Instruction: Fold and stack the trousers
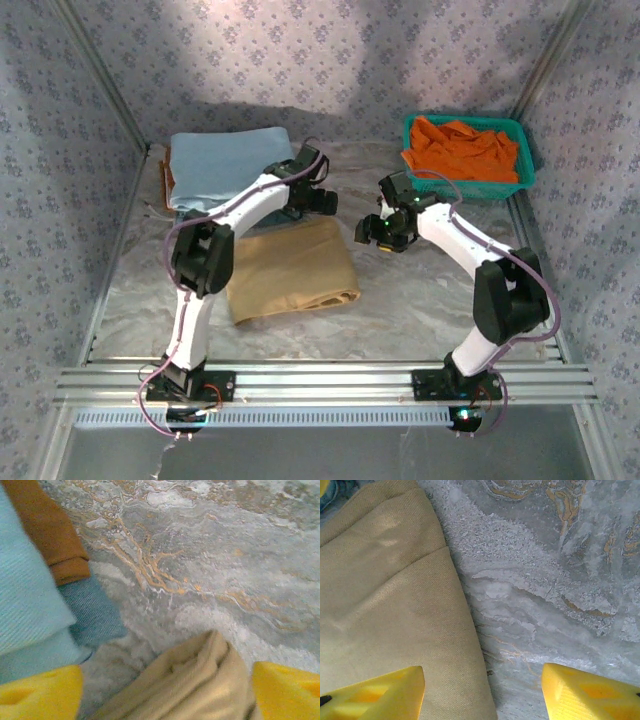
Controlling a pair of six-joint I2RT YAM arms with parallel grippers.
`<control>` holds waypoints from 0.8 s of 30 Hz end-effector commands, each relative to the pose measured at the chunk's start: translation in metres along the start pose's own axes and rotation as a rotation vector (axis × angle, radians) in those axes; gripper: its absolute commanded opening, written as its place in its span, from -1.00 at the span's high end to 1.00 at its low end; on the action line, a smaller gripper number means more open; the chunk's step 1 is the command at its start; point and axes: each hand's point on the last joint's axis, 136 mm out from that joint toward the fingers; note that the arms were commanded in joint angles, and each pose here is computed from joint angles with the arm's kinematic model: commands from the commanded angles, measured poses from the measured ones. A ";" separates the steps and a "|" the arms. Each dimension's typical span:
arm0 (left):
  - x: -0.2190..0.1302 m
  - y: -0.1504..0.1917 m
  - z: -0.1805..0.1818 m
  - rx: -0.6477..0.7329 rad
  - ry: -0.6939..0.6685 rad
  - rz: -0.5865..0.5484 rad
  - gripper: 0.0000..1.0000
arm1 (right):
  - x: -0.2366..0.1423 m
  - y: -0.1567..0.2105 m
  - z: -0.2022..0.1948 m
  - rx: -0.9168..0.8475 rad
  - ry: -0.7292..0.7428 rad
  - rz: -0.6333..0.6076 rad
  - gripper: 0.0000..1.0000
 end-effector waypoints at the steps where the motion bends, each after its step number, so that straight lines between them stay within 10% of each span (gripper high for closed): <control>1: -0.084 -0.008 -0.001 -0.007 0.060 -0.088 -0.99 | -0.005 0.005 0.000 -0.037 -0.015 0.021 -0.30; 13: -0.238 0.109 0.098 -0.329 -0.179 -0.618 -0.99 | -0.060 -0.025 0.026 -0.113 -0.120 -0.281 -0.46; 19: -0.239 0.175 0.139 -0.591 -0.158 -0.583 -0.99 | -0.076 -0.044 0.044 -0.119 -0.313 -0.435 -0.59; 24: -0.229 0.215 0.159 -0.713 -0.245 -0.535 -0.99 | -0.052 -0.041 0.044 -0.072 -0.368 -0.214 -0.50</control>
Point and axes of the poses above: each hand's point on the last joint's axis, 136 mm out from that joint toward the fingers, its own x axis out along the fingers, its own z axis along the line the jaws close on, y = z × x, and after that the axes turned 11 degrees about x, right-handed
